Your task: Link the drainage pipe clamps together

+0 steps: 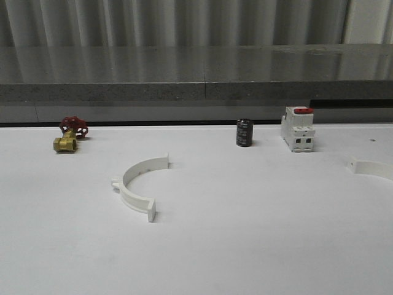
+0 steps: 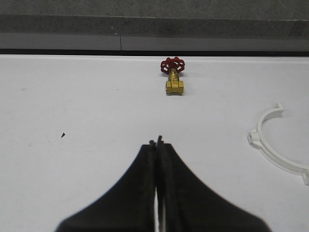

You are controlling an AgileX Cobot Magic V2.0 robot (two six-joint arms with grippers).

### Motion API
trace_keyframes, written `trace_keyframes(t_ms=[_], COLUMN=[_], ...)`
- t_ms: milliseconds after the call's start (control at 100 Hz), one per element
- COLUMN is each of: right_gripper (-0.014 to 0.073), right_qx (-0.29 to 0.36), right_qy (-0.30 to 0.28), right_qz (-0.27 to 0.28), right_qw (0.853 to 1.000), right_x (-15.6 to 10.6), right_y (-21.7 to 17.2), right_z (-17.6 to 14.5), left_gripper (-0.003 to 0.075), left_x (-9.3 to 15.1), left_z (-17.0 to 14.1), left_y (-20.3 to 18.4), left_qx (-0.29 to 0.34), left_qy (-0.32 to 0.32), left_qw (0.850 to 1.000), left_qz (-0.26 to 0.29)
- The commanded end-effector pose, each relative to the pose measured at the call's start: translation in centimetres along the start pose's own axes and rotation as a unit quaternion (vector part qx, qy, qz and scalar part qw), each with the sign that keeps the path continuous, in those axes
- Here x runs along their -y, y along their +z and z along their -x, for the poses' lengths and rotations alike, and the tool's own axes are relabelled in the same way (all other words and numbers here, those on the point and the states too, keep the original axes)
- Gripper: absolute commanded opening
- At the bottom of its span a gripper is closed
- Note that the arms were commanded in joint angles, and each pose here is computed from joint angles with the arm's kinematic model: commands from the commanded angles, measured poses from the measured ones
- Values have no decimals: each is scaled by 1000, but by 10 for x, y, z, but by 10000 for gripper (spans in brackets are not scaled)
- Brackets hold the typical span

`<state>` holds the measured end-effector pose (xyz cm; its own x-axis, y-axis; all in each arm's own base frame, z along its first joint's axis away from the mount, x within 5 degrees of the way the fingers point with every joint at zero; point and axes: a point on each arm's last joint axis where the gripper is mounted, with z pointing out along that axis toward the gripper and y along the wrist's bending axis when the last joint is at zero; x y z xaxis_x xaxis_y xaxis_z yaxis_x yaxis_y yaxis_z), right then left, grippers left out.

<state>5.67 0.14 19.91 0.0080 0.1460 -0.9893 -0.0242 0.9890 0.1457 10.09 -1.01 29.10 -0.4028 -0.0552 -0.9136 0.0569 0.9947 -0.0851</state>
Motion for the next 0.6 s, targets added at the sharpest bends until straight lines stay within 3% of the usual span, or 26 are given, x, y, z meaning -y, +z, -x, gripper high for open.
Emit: trace_keyframes(t_ms=[0, 290, 590], right_gripper=[-69, -69, -69], right_qx=[87, 33, -132], right_qy=[-5, -5, -4], right_qz=[7, 1, -20], right_qw=[996, 999, 991], right_x=[-2, -7, -13], right_y=[-4, 6, 68], right_z=[20, 48, 90], left_gripper=[-20, -20, -20], left_x=[2, 2, 2], left_z=[15, 15, 15], left_y=[-4, -4, -4], left_qx=[48, 48, 48], left_qy=[-3, -3, -3], left_qw=[999, 999, 999], left_qz=[-8, -8, -8])
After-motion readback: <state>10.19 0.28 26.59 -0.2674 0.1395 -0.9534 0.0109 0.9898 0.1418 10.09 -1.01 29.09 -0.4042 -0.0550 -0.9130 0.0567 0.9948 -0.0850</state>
